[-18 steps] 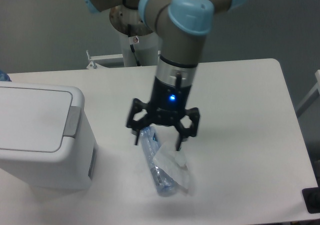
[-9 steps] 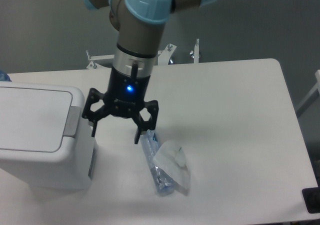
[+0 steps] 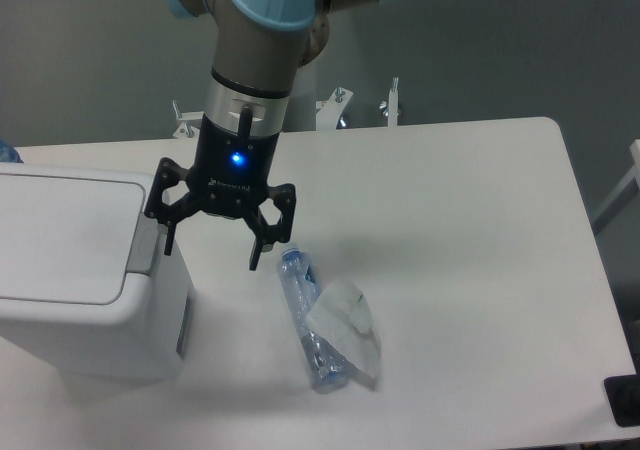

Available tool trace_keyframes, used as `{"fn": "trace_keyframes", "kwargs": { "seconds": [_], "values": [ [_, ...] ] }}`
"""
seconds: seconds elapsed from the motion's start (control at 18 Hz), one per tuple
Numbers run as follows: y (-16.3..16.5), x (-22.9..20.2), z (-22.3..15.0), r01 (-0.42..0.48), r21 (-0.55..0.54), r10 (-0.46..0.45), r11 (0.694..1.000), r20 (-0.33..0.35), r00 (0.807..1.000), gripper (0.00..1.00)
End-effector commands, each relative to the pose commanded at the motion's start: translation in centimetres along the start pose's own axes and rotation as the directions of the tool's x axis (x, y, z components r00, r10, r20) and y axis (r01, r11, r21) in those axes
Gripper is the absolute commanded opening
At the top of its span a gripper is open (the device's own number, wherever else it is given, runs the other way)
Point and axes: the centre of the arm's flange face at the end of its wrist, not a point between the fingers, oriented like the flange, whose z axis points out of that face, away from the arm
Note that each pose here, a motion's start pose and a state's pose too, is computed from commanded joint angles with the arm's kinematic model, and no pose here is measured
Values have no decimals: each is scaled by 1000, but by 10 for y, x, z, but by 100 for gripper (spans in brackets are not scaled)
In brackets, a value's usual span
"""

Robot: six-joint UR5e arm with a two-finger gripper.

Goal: Open the trash can
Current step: 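Lower the gripper fingers onto the edge of the bin lid, then push the bin lid edge with the gripper to flip it open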

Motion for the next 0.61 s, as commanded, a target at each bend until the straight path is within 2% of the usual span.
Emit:
{"fn": "trace_keyframes", "kwargs": {
  "seconds": [0.61],
  "values": [
    [9, 8, 15, -9, -22, 9, 1000, -11, 1000, 100]
  ]
}}
